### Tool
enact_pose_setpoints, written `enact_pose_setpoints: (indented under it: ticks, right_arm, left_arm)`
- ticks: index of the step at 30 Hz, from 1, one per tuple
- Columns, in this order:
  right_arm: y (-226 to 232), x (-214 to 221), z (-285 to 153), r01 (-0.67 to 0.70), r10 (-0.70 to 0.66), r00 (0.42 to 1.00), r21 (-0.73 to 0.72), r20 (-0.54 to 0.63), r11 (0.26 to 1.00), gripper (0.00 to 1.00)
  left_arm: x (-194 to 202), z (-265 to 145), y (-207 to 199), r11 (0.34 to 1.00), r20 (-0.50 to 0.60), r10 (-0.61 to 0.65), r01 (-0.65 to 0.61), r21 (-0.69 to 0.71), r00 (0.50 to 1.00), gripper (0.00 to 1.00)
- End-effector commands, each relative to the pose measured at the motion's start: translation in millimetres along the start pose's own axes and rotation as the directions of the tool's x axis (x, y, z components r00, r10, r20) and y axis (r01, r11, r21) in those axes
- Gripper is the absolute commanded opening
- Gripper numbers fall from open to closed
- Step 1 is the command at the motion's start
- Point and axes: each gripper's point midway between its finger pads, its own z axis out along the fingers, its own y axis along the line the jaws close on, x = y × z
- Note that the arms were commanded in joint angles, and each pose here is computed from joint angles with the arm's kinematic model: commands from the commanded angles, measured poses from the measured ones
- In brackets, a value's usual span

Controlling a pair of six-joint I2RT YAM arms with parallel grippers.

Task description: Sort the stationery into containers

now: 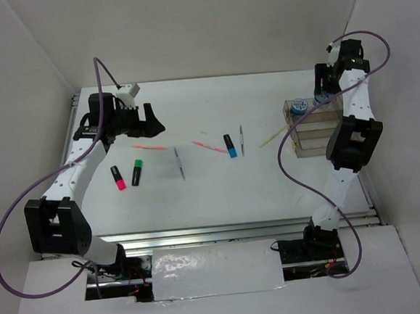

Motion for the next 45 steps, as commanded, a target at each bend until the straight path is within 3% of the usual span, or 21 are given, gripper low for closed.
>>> enact_pose_setpoints:
  ticks: [1, 11, 36, 45]
  right_arm:
    - [-9.4, -44.4, -5.8, -0.010, 0.008, 0.989, 0.011, 0.149, 1.000, 0.32]
    - [-10.1, -48.0, 7.4, -0.010, 0.010, 0.984, -0.004, 0.178, 1.000, 0.32]
    - [0.5, -14.1, 40.7, 0.052, -0.050, 0.997, -0.022, 0.062, 0.998, 0.32]
    - [-1.4, -7.8, 49.3, 0.060, -0.060, 0.998, 0.000, 0.036, 0.998, 0.40]
  left_arm:
    - [-3.3, 1.2, -3.0, 1.000, 0.024, -0.007, 0.006, 0.030, 1.000, 0.99]
    - [-4.4, -4.9, 0.0, 1.000, 0.033, -0.012, 0.011, 0.022, 0.999, 0.99]
    - [9.9, 6.4, 5.4, 0.998, -0.011, -0.048, 0.048, 0.033, 0.999, 0.99]
    - [12.6, 9.3, 6.9, 0.998, -0.019, -0.054, 0.055, 0.035, 0.998, 0.99]
